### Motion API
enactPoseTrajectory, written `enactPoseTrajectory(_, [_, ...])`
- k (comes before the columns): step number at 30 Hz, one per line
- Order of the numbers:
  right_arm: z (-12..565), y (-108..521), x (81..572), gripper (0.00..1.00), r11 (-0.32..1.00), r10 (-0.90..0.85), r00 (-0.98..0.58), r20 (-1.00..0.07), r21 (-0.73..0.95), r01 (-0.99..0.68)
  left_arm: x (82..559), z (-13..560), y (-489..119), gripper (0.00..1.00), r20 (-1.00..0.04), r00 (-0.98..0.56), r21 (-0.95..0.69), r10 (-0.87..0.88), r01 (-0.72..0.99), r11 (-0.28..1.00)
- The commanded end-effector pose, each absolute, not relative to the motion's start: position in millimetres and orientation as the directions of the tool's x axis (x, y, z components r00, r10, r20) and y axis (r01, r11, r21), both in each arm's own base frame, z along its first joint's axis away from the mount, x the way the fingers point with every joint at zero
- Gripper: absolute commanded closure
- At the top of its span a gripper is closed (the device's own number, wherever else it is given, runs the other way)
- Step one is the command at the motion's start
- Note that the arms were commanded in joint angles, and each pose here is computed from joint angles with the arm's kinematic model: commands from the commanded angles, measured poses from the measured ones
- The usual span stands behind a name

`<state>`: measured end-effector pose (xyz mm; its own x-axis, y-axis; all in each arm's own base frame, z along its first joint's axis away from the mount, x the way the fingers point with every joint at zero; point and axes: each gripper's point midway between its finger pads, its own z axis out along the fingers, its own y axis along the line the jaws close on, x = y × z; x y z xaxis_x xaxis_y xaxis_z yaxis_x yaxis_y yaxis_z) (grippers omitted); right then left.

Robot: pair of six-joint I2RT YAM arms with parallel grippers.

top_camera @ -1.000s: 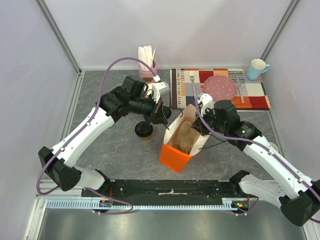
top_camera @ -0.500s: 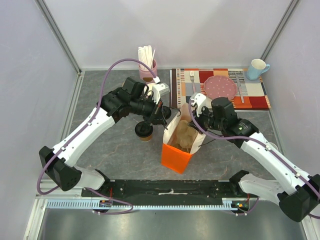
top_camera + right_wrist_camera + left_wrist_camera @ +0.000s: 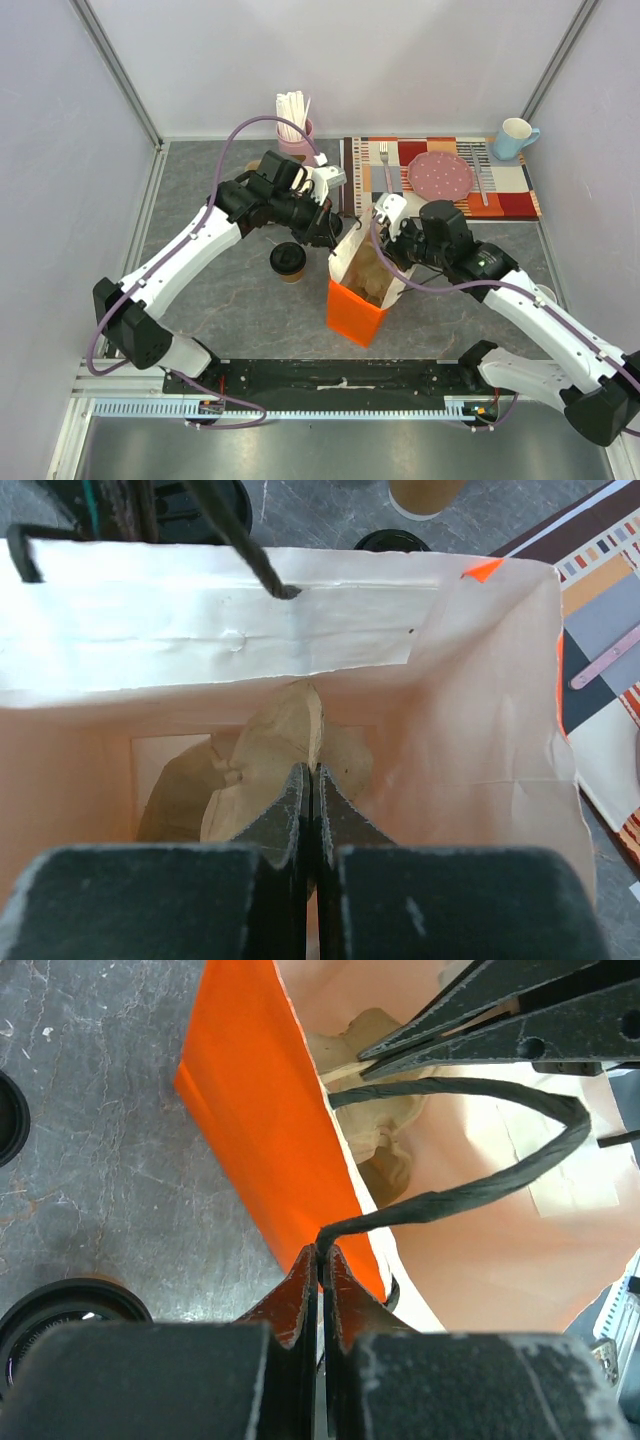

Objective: Pack the takeout coffee

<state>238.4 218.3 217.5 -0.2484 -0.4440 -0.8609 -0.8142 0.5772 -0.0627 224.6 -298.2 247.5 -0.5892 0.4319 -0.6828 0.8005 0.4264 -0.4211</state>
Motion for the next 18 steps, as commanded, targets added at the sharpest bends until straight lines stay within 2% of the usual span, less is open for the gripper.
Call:
enactPoseTrajectory(1, [221,217,224,1.0,0.513,-0.472,-0.199,-0.859,-0.085,-0.854,233,265,-297,0.98,-0.742,-0.537,-0.365,0.402,0.826,0.429])
enactPoseTrajectory(7, [200,218,228,1.0,0.598,-0.41,-0.317,-0.855,0.011,-0.802,226,264,-288,0.98,-0.849,-0.42,-0.275,0.32,0.869,0.411])
enactPoseTrajectory(10, [197,216,241,0.99,0.668,-0.384,-0.382,-0.841,0.032,-0.743,224,251,-283,0.98,-0.838,-0.434,-0.274,0.332,0.86,0.431])
enactPoseTrajectory(18, [174,215,252,0.96,0.705,-0.409,-0.445,-0.797,0.033,-0.708,223,246,-278,0.98,-0.862,-0.344,-0.181,0.372,0.895,0.407])
